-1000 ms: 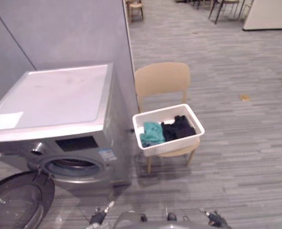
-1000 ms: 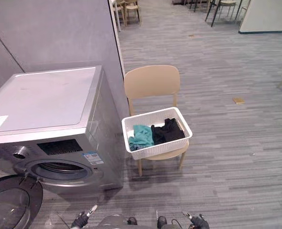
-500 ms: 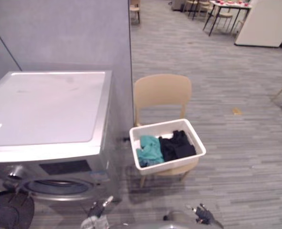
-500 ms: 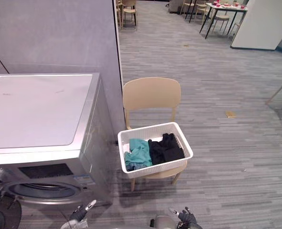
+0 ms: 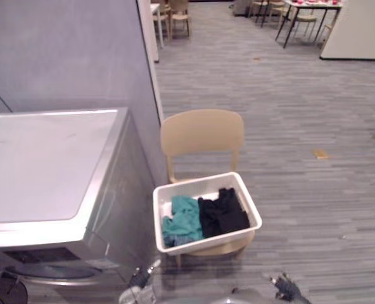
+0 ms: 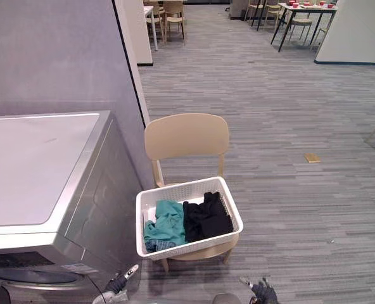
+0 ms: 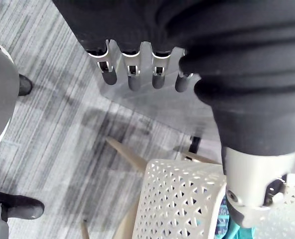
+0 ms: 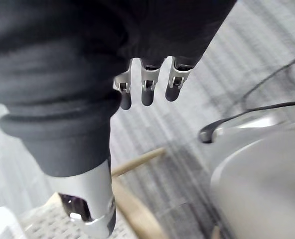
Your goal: Pick up the laundry basket with both hands and put the clothes into the washing machine.
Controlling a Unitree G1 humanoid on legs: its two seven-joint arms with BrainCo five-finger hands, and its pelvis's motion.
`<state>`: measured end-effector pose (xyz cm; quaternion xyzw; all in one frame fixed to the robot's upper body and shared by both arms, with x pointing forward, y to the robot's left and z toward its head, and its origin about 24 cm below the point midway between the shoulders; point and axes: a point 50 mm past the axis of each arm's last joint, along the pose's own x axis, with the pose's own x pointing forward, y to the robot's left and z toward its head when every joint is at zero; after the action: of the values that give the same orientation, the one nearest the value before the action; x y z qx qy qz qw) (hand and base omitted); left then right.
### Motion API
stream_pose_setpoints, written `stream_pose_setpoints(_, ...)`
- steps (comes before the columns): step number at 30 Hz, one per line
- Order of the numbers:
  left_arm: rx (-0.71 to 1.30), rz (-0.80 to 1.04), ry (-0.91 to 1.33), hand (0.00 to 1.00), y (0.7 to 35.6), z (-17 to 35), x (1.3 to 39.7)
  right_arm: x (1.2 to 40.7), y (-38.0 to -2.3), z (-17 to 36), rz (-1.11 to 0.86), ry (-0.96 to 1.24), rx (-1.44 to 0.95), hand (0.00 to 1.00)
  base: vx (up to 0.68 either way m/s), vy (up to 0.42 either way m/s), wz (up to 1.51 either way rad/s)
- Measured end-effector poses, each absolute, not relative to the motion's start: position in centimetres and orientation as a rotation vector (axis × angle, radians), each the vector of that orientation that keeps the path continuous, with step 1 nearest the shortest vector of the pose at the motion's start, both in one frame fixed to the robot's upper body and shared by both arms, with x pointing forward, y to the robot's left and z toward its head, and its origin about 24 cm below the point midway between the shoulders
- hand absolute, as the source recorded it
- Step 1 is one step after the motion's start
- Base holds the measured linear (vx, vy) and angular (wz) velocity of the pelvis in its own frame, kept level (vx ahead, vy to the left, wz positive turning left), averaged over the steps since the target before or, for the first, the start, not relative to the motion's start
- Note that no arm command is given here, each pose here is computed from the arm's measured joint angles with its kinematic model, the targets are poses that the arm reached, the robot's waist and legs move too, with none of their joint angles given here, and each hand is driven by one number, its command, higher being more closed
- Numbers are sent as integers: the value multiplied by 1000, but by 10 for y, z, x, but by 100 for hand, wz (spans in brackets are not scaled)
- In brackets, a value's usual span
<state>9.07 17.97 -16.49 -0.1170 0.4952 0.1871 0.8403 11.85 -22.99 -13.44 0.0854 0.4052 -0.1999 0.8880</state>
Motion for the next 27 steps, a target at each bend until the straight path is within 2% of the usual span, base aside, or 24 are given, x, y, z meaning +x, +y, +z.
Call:
stream_pose_setpoints(4,-212,392,1064,0,188,-166,86,171,-233,-81,-322,503,84,0,-35,-44,22)
stream_pose_setpoints(8,-137,367,1081,0,200,-165,80,192,-221,-53,-224,358,19,0,-74,11,32)
stream_pose_setpoints(13,-60,279,1073,0,199,-164,87,223,-208,-21,-30,217,-177,0,-103,19,22)
stream_pose_setpoints(17,-12,229,1062,0,203,-162,93,254,-177,-1,150,125,-284,0,-110,4,0)
stream_pose_setpoints(22,32,152,942,0,193,-149,139,312,-160,30,306,54,-488,0,-117,-22,12)
stream_pose_setpoints(27,27,189,822,0,191,-132,179,355,-143,66,359,-5,-648,0,-124,-27,10)
